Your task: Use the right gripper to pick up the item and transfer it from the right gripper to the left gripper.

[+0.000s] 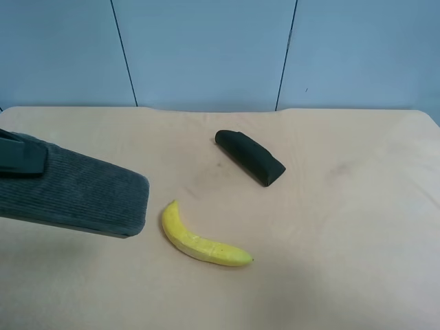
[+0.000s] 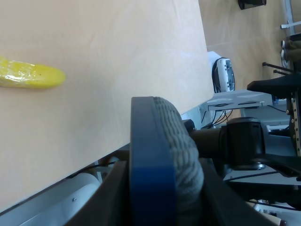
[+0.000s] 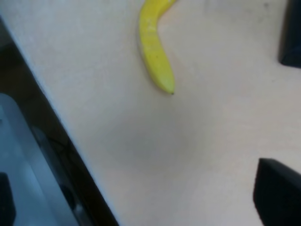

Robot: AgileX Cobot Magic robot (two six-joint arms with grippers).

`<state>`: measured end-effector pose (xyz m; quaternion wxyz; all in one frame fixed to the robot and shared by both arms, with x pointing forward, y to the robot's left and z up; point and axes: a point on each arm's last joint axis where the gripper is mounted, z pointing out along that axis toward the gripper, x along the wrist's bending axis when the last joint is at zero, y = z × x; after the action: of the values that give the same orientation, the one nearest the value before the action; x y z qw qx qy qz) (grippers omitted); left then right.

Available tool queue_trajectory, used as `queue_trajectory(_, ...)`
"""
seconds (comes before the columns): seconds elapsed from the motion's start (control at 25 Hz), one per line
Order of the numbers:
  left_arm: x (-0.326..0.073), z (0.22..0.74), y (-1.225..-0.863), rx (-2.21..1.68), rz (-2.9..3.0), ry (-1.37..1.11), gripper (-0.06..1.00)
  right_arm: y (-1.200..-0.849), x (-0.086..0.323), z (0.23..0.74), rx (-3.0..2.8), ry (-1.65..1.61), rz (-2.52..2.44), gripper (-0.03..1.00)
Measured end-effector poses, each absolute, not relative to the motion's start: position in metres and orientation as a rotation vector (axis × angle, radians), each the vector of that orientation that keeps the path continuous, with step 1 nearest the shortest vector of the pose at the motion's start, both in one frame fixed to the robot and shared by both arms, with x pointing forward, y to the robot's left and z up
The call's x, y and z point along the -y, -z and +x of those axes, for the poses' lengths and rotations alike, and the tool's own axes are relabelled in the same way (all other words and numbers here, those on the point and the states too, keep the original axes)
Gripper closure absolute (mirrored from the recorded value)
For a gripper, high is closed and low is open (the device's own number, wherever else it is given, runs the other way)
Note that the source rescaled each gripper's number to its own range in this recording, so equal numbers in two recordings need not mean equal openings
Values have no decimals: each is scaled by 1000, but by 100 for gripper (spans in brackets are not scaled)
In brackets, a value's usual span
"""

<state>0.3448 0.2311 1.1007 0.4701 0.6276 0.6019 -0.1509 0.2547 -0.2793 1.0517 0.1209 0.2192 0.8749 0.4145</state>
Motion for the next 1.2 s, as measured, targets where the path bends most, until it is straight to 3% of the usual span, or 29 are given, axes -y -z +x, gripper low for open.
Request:
queue_trajectory(0.36,-232,346,-1101,-1478,1526,353,94,-1052,282,254,-2530,-1226,662,-3)
queue_trajectory(0.72,-233,349,-1102,-1482,1502,319,94,-1053,307,239,-2072,-1238,1079,-3)
queue_trajectory(1.2,-240,365,-1107,-1503,1368,141,94,-1053,307,234,-1717,-1039,1409,-3)
